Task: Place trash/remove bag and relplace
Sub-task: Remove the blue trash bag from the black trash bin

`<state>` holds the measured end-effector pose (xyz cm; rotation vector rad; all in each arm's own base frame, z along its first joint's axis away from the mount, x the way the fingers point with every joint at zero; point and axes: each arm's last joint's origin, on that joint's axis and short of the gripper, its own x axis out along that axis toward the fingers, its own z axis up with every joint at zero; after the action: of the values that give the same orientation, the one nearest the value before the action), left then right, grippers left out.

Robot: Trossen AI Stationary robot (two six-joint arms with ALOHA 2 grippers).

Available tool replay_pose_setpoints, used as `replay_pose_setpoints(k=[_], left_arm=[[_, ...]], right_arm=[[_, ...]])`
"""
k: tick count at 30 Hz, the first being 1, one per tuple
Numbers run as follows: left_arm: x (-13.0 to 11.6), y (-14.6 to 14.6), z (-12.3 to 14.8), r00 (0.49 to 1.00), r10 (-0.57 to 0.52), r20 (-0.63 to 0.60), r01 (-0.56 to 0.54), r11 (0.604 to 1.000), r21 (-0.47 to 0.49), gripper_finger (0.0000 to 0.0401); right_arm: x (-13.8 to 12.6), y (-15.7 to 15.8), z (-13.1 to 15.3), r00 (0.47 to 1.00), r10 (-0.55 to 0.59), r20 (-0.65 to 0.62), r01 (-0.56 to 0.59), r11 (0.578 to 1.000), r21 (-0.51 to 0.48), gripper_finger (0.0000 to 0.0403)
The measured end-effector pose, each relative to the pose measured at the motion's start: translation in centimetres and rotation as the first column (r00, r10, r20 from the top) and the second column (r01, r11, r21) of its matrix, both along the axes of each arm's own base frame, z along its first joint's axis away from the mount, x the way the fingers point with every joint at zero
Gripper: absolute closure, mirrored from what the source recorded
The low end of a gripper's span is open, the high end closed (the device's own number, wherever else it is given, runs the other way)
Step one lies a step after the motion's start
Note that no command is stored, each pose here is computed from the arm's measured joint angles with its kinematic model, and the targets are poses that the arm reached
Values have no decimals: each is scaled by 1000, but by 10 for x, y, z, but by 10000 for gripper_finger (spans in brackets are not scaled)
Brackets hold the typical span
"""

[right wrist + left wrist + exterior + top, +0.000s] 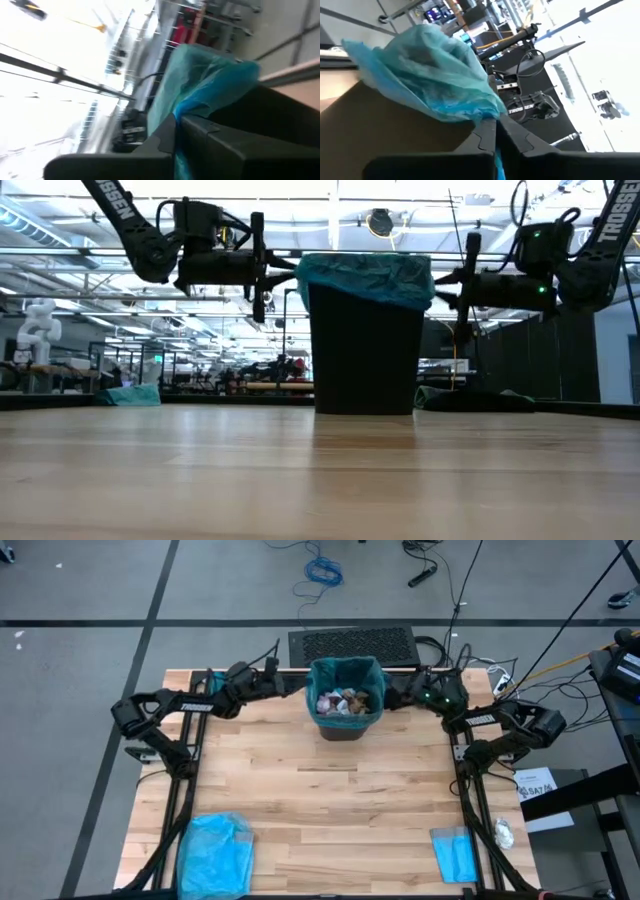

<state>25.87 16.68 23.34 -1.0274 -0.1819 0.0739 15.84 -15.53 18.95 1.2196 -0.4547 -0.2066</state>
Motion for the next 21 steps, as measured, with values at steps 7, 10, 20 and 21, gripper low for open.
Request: replay_pose_setpoints(k=[7, 10, 20, 21], left_arm=[[1, 3, 26, 997, -29, 66, 25, 998, 61, 399], [6, 5, 41, 993, -65, 96, 56, 994, 94, 400], [17, 9, 129, 943, -217, 252, 136, 943, 305, 400], [18, 9, 137, 937, -237, 258, 147, 934, 325, 400]], right_arm=[[-4, 3, 28, 986, 20, 168, -6, 997, -83, 402], [1, 0, 47, 980, 33, 195, -8, 992, -125, 402], [38, -14, 151, 977, 183, 112, -130, 922, -365, 403], [41, -14, 162, 976, 193, 98, -141, 912, -386, 403]])
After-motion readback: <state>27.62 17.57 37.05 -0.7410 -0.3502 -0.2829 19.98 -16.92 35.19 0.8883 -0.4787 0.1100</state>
